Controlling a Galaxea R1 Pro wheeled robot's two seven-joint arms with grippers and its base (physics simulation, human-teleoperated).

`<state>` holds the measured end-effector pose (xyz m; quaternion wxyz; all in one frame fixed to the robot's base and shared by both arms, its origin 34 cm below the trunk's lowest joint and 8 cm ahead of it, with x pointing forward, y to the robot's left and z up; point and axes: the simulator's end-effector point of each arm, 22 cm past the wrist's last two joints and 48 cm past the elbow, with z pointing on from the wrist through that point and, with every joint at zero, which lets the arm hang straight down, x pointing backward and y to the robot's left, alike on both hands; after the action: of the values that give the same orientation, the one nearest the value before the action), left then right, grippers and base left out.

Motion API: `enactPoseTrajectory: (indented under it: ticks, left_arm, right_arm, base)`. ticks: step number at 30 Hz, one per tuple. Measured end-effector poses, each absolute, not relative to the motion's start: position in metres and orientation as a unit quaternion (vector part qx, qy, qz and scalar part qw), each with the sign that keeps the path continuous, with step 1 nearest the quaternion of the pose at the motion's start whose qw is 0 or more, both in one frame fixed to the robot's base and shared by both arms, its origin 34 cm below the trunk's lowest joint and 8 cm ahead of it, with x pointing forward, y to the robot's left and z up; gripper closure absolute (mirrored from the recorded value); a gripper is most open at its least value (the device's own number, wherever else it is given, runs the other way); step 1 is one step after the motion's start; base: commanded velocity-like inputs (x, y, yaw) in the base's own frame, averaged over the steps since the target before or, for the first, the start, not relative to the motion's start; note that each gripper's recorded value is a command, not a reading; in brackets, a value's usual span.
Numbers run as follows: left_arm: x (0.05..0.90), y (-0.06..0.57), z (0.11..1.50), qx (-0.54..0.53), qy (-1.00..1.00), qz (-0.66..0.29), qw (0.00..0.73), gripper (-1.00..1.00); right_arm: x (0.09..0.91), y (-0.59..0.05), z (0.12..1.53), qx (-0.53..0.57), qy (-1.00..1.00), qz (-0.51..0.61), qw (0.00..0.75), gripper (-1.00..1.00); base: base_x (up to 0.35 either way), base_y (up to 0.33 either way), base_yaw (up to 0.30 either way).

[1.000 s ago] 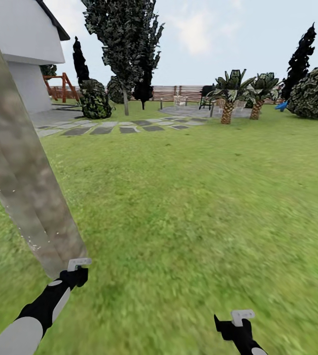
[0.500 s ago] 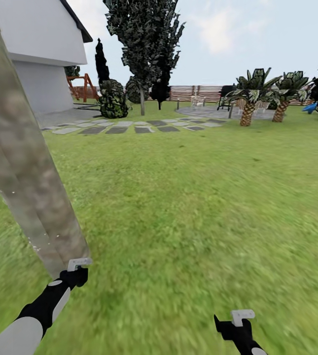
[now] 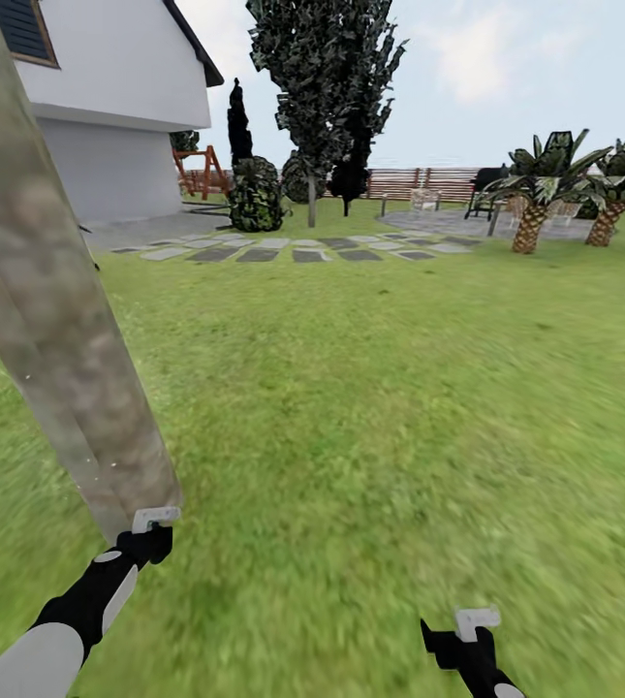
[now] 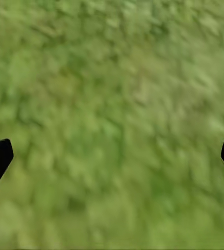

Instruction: In the garden, pick up the pesticide atomizer on the floor and spray pesticide onto both trees until each tree trunk is fully covered.

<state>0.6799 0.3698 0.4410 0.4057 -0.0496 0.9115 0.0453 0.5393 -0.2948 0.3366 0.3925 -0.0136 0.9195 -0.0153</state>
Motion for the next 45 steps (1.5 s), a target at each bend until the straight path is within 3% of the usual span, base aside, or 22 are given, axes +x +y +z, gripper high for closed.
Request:
enactPoseTrajectory:
  ticks: [17,38,45]
  left_arm:
    - [0.68,0.37,0.441,-0.05,0.912,0.045,0.405,1.0]
    - [0.682,0.372,0.444,-0.05,0.91,0.047,0.409,1.0]
    - [0.727,0.385,0.514,-0.06,0.876,0.08,0.473,1.0]
  right_arm:
    - [0.539,-0.295,0.337,-0.014,0.919,-0.015,0.393,-1.0]
    - [0.539,-0.295,0.337,-0.014,0.92,-0.016,0.393,-1.0]
    - [0.539,-0.295,0.337,-0.014,0.92,-0.015,0.392,-1.0]
  base:
    - [0.129,-0.243,0.208]
    - [0.003,-0.005,0.229]
    - [0.0,0.0,0.081]
